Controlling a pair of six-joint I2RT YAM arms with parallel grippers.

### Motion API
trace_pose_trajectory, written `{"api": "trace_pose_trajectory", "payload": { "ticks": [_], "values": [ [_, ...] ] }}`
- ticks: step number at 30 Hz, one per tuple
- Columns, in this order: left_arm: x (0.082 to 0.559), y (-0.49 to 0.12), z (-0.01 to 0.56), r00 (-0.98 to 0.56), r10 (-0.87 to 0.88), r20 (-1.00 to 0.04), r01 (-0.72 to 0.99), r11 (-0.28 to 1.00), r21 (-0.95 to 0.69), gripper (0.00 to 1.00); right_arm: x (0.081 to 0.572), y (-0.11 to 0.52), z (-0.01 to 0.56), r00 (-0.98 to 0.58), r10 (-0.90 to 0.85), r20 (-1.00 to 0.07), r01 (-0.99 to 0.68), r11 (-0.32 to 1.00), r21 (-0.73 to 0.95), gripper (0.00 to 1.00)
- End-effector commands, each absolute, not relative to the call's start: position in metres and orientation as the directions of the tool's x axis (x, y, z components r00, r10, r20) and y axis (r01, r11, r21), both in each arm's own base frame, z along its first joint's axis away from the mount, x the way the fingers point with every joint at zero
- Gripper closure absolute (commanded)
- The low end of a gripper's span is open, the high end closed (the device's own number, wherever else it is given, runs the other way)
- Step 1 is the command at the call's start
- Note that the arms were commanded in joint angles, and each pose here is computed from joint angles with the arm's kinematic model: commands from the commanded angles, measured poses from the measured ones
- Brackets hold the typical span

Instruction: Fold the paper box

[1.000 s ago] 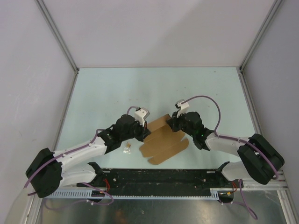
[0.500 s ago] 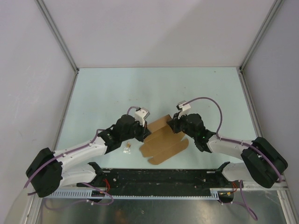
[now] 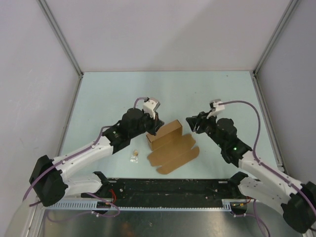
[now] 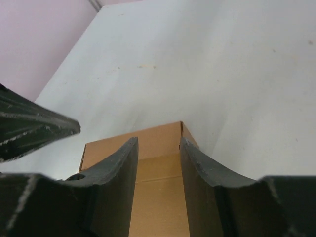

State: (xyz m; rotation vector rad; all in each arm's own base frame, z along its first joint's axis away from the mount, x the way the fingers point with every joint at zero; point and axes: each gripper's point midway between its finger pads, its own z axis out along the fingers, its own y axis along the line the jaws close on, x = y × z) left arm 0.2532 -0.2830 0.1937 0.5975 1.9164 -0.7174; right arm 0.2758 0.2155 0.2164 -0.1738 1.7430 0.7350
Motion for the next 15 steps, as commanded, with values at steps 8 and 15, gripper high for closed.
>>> {"api": "trace_pose_trajectory", "payload": {
  "ticks": [8, 15],
  "values": [
    [0.284, -0.303, 0.18, -0.417, 0.169, -0.893, 0.684, 0.706, -0.186, 1.0, 0.201, 0.14, 0.11, -0.637, 0.499, -0.587, 0.135, 0.823, 0.553, 0.41],
    [0.282, -0.298, 0.18, -0.41, 0.168, -0.896, 0.682, 0.71, -0.179, 1.0, 0.177, 0.133, 0.07, -0.664, 0.516, -0.542, 0.129, 0.793, 0.596, 0.27]
  ]
}}
